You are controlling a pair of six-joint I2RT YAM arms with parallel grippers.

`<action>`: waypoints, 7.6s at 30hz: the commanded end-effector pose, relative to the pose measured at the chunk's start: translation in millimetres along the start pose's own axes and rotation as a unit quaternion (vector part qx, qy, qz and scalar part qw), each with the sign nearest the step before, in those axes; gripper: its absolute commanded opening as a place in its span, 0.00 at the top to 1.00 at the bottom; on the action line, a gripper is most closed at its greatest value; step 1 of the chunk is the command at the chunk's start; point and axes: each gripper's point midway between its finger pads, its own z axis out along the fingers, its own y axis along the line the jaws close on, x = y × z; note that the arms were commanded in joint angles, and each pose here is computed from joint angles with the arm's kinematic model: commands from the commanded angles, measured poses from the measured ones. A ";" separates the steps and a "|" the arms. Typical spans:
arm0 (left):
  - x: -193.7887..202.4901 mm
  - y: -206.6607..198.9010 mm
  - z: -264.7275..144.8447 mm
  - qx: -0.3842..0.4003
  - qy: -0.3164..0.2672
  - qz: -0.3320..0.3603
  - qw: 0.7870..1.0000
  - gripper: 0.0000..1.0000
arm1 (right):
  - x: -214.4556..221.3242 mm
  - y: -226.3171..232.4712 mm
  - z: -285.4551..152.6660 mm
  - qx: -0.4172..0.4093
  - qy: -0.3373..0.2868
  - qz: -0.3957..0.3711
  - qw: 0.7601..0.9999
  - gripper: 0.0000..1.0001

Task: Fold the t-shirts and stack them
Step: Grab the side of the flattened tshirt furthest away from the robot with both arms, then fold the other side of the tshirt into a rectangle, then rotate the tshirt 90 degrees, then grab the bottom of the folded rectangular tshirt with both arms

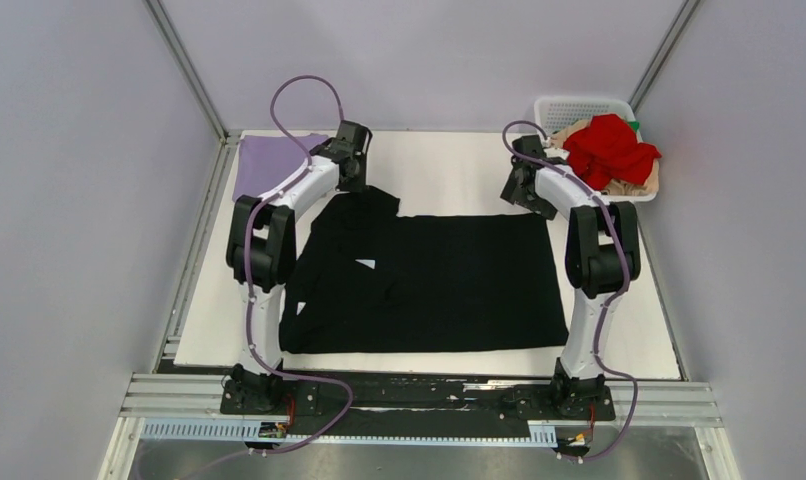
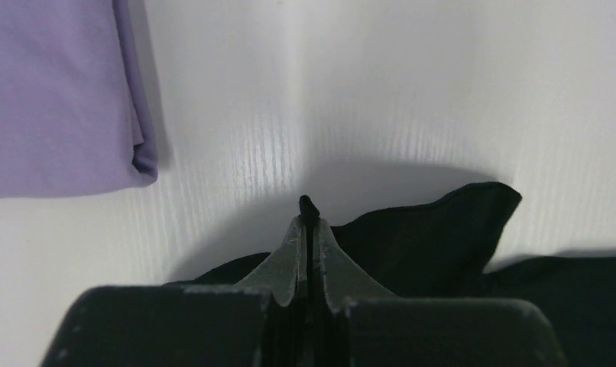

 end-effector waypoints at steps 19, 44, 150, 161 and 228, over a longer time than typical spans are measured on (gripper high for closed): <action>-24.5 -14.9 -99.3 0.064 -0.144 0.019 0.987 1.00 | 33.9 -17.2 20.2 0.111 0.011 -0.031 0.993 0.41; -0.7 -20.1 -145.7 0.102 -0.189 0.019 0.976 1.00 | 21.1 -4.8 -38.2 0.030 -0.062 -0.051 0.996 1.00; 196.0 -48.3 -174.6 0.210 0.127 -0.225 0.943 0.00 | 144.5 -7.7 -101.4 -0.204 0.025 -0.033 0.978 0.00; 186.4 -26.4 -50.3 0.140 0.143 -0.352 0.914 0.00 | 187.0 -13.1 -87.6 -0.232 0.101 -0.049 0.966 0.00; 297.6 -92.8 -188.5 0.244 0.192 -0.116 0.943 0.24 | 309.6 -22.0 -196.1 -0.361 0.267 -0.135 0.883 0.51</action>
